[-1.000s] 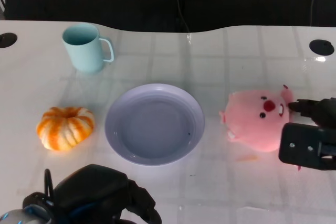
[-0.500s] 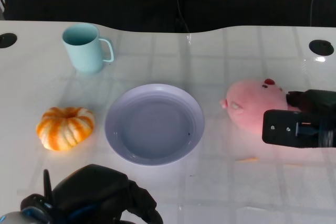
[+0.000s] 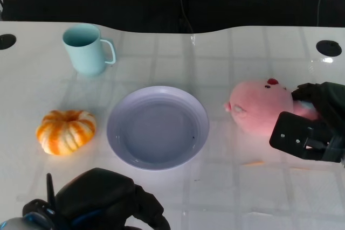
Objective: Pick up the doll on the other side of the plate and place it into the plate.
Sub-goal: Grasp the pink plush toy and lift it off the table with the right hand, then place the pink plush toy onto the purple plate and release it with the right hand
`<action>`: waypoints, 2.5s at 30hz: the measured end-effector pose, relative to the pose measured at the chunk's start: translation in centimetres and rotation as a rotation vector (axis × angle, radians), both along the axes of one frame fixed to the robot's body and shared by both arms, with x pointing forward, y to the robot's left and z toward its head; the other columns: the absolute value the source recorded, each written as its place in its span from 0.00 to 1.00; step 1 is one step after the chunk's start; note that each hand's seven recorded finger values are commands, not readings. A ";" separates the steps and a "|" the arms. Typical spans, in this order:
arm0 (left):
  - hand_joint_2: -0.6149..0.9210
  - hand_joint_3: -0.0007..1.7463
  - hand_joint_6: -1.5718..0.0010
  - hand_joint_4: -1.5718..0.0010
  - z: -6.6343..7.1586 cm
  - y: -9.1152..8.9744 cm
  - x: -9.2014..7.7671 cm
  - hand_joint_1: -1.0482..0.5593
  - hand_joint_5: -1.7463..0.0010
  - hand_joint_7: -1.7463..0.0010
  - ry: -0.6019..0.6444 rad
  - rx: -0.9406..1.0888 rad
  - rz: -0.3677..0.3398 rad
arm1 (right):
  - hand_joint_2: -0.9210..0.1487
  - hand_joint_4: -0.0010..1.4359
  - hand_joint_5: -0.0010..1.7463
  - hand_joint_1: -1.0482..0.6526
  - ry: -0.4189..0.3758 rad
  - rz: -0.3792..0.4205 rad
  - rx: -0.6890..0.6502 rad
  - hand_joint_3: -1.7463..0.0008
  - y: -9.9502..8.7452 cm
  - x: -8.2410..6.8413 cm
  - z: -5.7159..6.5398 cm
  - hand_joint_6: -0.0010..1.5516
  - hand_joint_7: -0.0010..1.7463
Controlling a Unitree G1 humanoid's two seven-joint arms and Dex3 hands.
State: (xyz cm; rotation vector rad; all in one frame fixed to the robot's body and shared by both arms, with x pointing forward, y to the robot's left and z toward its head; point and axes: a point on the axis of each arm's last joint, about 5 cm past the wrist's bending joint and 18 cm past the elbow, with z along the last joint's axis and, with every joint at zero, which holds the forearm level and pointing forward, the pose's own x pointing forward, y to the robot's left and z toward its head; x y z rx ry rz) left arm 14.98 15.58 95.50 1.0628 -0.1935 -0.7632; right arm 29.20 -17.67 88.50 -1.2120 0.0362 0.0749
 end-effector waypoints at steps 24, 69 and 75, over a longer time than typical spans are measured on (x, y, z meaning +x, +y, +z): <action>1.00 0.15 0.31 0.53 -0.4 0.0 0.1 0.48 0.24 0.99 0.016 0.007 -0.001 | 0.59 0.65 1.00 0.52 -0.250 0.096 0.328 0.21 2.4 0.3 5.3 0.50 1.00; 1.00 0.13 0.31 0.52 -1.3 -1.4 -0.5 0.50 0.26 0.99 0.015 -0.031 -0.007 | 0.00 0.45 0.46 0.38 -0.024 0.530 0.285 0.97 12.6 1.3 8.9 0.55 0.01; 1.00 0.15 0.31 0.51 -1.1 -1.4 -0.3 0.49 0.28 0.99 0.010 -0.026 -0.009 | 0.00 0.45 0.43 0.36 -0.015 0.565 0.265 0.95 11.6 0.8 9.1 0.51 0.00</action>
